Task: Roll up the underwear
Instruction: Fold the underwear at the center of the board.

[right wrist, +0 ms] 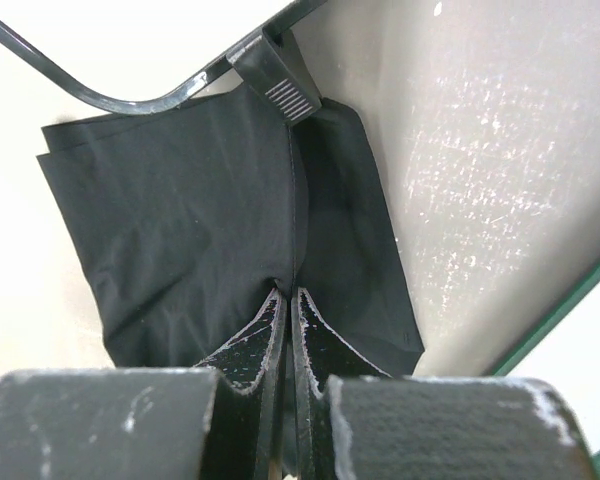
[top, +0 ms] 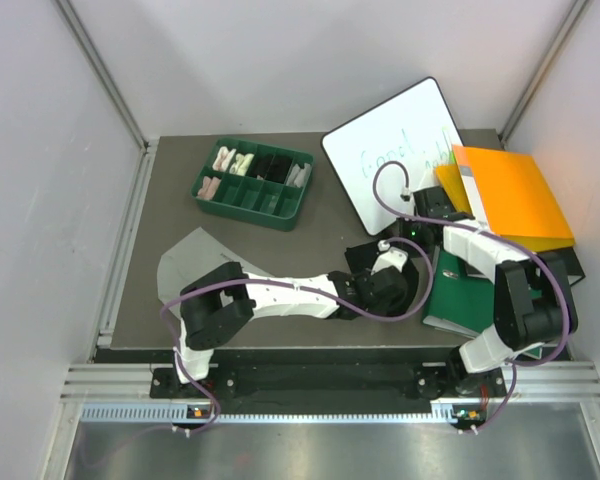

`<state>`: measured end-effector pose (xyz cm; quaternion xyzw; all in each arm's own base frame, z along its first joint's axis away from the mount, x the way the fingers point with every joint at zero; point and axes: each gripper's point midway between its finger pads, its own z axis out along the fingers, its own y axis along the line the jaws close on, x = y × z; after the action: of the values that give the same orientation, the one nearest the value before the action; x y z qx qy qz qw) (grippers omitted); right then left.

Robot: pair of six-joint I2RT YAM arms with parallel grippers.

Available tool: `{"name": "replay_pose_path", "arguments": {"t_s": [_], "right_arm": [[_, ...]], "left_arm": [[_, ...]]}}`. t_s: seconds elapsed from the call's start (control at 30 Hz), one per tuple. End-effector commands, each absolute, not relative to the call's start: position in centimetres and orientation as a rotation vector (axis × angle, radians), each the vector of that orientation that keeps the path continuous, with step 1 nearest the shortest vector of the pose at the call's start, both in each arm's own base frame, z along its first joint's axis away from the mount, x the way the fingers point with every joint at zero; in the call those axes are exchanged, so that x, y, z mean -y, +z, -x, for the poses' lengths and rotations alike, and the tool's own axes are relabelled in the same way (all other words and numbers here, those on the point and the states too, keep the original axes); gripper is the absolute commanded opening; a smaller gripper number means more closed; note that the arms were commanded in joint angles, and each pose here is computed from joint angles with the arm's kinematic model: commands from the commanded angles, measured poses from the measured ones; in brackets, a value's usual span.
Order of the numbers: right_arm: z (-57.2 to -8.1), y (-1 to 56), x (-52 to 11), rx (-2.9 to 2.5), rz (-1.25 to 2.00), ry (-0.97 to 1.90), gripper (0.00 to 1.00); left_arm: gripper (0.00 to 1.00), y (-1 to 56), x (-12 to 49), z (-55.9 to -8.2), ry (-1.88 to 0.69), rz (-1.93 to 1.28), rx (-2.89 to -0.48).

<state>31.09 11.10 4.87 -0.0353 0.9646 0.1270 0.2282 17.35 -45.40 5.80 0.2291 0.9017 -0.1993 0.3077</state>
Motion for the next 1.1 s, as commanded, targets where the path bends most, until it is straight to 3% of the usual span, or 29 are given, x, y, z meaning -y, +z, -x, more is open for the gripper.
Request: {"name": "replay_pose_path", "arguments": {"t_s": [0.0,0.33,0.53,0.8,1.07], "right_arm": [[-33.4,6.9,-11.1,-2.579,0.109,0.352,0.0],[-33.8,6.8,-10.9,-2.588,0.119,0.333,0.0],[-34.2,7.1,-10.4,-2.586,0.115,0.313,0.0],[-34.7,6.5,-9.9,-2.611,0.112,0.282,0.0],[-35.1,5.5,-9.6,-2.654,0.117,0.246,0.0]], "left_arm": [[0.24,7.6,47.9,-17.0,-0.657,-0.613,-2.33],[0.57,9.1,49.1,-15.5,-0.86,-0.63,-2.283],[0.72,11.3,44.0,-20.0,-0.829,-0.452,-2.3],[0.7,10.2,35.3,-27.5,-0.692,-0.215,-2.366],[0.69,10.0,34.4,-30.1,-0.673,-0.184,-2.352]]}}
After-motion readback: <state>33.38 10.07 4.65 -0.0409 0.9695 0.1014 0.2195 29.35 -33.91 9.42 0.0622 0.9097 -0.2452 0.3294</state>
